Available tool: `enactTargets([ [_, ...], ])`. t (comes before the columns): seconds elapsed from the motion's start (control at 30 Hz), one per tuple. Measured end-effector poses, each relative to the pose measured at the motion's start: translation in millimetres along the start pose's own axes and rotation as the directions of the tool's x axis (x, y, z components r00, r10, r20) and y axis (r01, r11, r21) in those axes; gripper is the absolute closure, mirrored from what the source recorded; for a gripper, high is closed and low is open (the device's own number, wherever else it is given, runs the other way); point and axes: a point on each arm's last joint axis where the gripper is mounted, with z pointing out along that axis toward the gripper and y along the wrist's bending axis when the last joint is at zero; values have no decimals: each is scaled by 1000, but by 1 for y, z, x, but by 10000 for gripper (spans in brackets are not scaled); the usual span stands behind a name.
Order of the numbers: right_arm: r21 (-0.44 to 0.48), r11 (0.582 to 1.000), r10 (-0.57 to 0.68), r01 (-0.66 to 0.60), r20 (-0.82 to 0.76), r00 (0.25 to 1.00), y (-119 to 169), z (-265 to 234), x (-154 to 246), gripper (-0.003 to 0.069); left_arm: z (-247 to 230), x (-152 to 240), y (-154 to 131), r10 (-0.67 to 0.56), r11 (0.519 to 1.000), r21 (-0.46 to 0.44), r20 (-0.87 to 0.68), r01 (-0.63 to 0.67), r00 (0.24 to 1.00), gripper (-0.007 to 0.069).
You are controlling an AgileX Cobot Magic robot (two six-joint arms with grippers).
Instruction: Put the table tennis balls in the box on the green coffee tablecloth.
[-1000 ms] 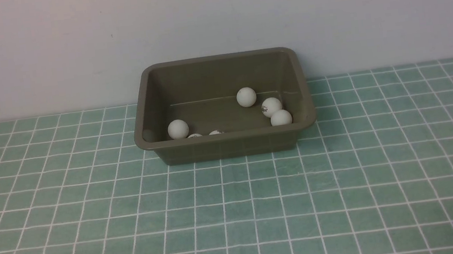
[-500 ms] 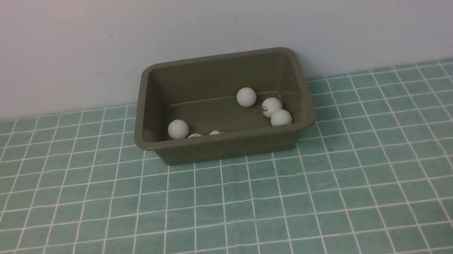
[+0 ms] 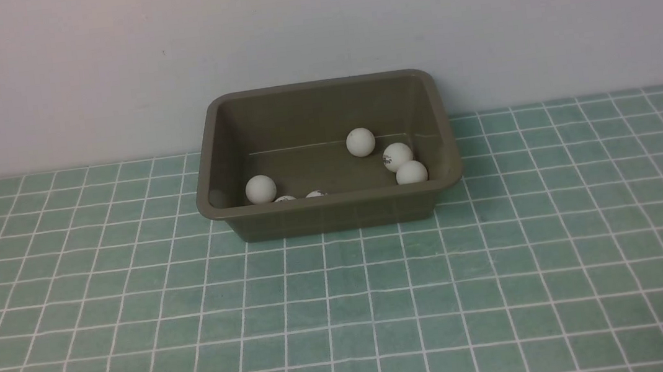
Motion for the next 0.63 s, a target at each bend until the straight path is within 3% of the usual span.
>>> enactTargets([
  [0.63,-53,998,-12,12,0,1000,3,0,0,303,0,0,0,0,1000,0,0,0,1000,389],
])
